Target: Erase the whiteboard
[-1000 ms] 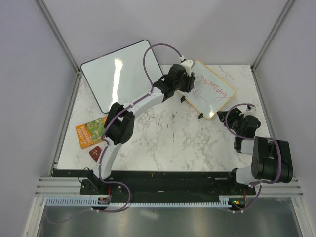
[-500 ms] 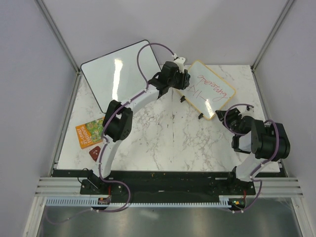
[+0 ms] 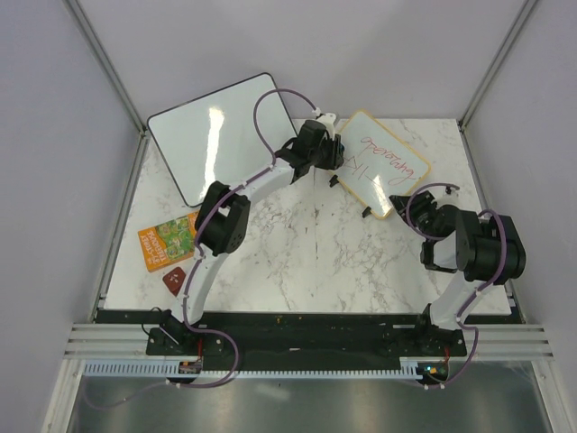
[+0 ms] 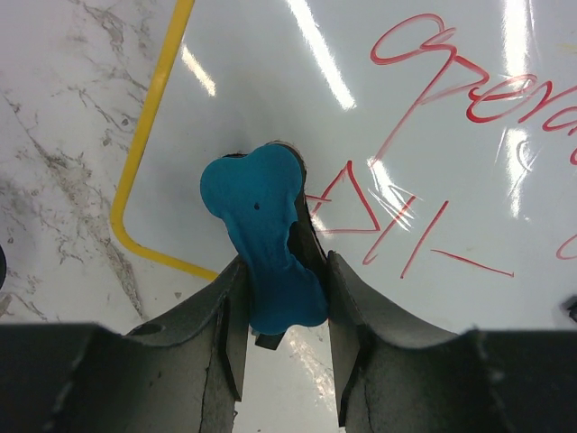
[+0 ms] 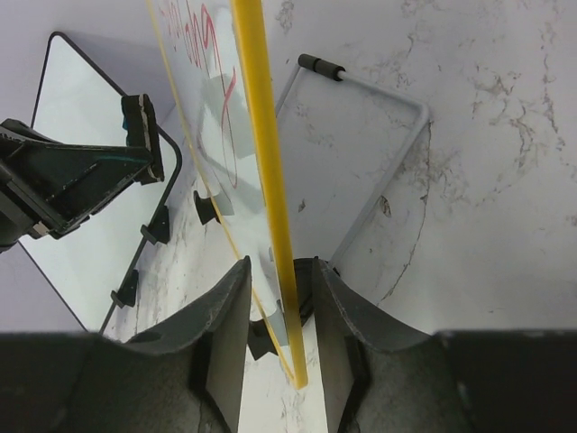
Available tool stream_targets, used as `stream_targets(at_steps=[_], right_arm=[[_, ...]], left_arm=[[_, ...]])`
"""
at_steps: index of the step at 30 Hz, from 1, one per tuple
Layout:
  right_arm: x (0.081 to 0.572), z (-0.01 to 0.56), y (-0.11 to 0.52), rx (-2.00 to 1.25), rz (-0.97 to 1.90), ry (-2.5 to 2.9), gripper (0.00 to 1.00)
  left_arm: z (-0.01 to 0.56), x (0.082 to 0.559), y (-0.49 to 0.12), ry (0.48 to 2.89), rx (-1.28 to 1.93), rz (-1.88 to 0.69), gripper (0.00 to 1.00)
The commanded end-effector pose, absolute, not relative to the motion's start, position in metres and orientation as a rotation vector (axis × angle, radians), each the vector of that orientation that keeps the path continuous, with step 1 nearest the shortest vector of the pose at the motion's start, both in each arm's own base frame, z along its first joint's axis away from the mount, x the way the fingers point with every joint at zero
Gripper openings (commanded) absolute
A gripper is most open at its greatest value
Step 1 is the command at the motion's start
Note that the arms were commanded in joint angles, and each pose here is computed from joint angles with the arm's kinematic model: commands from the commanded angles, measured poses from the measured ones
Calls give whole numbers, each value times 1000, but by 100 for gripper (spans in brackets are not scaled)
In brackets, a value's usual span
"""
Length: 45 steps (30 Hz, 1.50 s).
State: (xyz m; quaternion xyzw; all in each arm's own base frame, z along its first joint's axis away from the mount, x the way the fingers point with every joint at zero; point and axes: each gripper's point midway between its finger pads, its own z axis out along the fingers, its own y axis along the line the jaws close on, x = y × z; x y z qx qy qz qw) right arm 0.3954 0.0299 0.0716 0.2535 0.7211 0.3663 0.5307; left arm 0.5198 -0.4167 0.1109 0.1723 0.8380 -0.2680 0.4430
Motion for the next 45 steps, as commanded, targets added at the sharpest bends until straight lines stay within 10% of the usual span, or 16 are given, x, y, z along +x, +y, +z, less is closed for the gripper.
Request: stream_targets(at_steps=[1, 23, 45], right_arm=[[405, 86, 34, 537, 878, 1699, 38], [394, 54, 43, 533, 842, 1857, 0], [382, 42, 47, 507, 750, 1969, 0]], left_arm=[[128, 532, -423, 2036, 341, -705, 2], [117, 547, -414, 2053, 221, -700, 2], [102, 458, -513, 1965, 755, -988, 2]])
